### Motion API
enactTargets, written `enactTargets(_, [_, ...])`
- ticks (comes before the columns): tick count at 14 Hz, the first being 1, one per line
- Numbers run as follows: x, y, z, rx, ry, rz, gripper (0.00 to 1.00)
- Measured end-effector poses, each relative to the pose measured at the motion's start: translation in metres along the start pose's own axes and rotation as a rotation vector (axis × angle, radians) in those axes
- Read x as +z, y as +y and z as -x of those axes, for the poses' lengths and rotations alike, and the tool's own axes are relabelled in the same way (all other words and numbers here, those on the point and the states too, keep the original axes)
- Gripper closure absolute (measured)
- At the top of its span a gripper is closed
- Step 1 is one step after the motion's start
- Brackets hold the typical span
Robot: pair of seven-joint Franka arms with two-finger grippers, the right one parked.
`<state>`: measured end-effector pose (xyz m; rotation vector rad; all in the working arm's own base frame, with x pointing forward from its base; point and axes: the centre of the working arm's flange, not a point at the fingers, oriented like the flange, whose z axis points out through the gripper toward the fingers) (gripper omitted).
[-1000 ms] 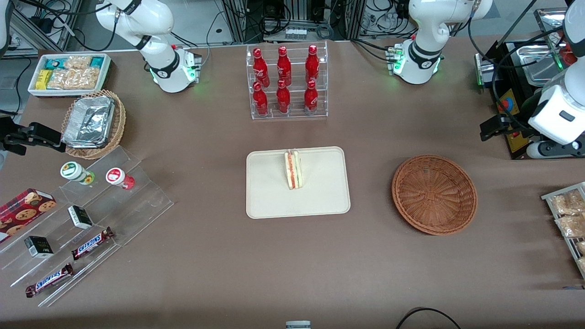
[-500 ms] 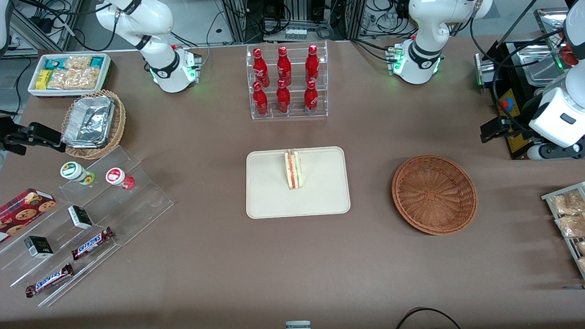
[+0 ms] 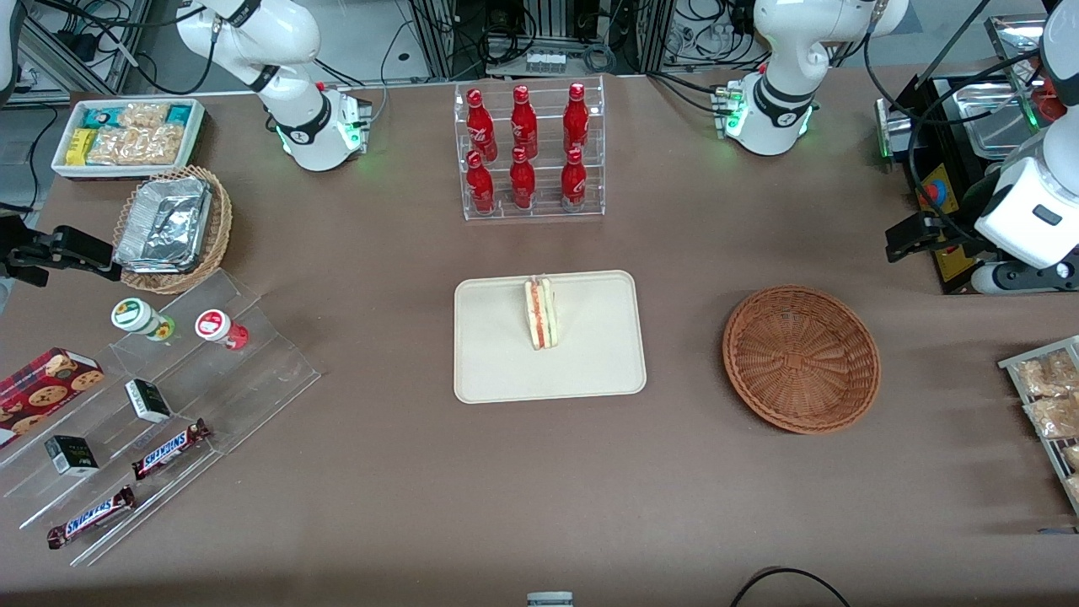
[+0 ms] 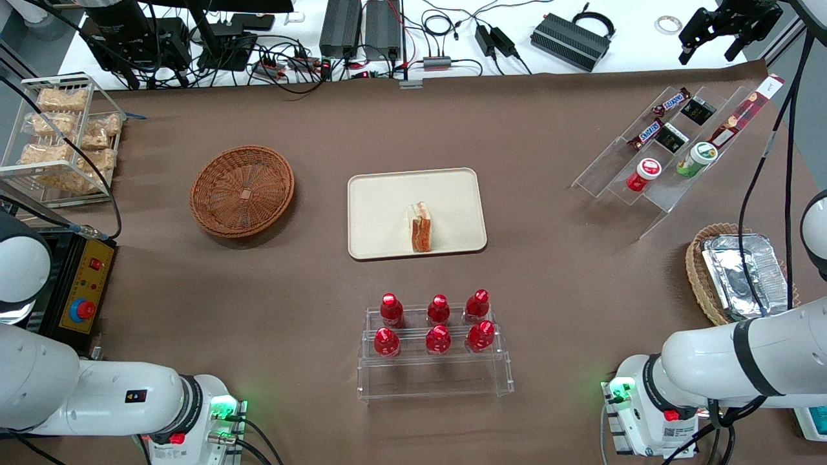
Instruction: Place sandwich from basket to tray
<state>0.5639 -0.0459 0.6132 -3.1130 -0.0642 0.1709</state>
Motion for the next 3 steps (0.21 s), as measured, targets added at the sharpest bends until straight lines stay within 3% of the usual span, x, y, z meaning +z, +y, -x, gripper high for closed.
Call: enactTargets(3, [-0.0021,0.0005,0.0058,0.004,0.005,-0.02,0.0])
